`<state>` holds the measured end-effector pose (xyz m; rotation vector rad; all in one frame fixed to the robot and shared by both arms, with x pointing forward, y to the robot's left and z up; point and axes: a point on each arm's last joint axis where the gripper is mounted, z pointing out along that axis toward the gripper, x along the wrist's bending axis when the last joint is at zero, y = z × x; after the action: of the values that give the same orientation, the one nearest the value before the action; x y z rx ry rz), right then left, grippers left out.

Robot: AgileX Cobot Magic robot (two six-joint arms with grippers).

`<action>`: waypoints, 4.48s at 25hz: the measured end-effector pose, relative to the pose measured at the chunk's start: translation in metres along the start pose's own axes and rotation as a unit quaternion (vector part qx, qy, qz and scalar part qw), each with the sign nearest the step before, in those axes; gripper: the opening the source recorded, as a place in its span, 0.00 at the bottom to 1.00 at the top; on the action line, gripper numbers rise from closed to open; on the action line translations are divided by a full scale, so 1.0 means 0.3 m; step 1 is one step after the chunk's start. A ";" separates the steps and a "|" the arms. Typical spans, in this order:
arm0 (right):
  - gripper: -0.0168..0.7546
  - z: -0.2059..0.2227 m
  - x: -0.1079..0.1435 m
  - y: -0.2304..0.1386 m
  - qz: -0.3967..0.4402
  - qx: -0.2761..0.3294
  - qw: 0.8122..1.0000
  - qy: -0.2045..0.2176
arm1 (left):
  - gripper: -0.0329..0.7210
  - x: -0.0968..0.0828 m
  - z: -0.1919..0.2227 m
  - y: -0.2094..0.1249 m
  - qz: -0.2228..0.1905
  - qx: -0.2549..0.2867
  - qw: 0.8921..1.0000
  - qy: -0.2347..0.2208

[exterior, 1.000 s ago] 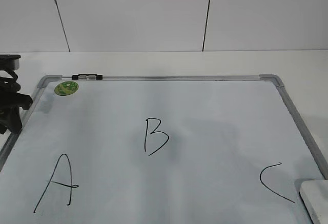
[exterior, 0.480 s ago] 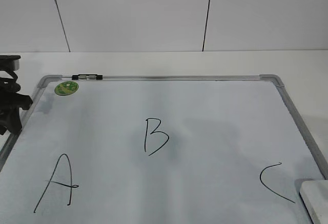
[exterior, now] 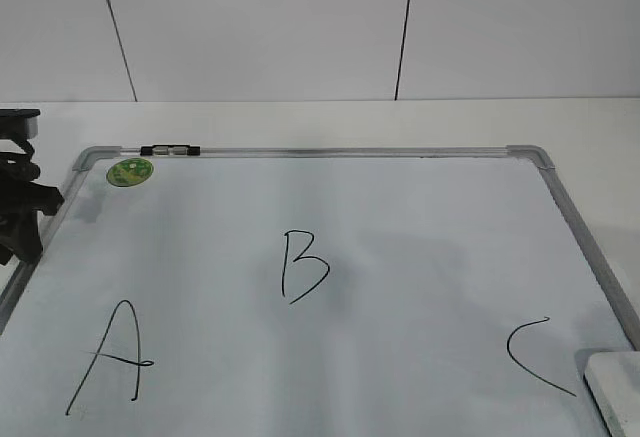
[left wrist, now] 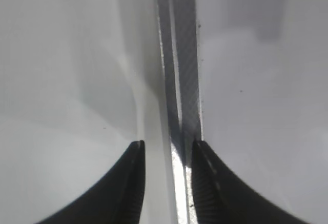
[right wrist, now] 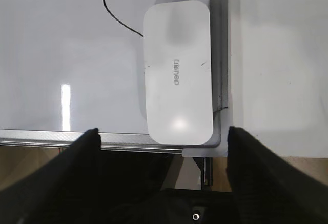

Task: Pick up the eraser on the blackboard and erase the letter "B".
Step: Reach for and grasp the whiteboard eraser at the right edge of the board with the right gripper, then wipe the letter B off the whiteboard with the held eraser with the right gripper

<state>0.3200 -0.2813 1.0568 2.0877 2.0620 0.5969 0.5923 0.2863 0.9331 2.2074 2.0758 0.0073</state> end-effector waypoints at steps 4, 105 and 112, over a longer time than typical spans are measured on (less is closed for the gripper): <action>0.78 0.000 0.000 0.000 0.000 0.000 1.000 0.000 | 0.35 -0.001 0.000 -0.002 -0.001 0.003 1.000 -0.001; 0.70 0.497 -0.031 0.218 0.011 0.242 0.969 -0.042 | 0.07 -0.004 0.026 0.005 -0.020 0.027 0.999 -0.011; 0.70 0.487 -0.029 0.232 0.009 0.248 0.968 -0.044 | 0.07 -0.004 0.026 0.005 -0.020 0.027 0.999 -0.011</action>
<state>0.4399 -0.2679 0.9484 2.3261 2.3218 -0.0249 0.5943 0.2843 0.9255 2.1846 2.1332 -0.0775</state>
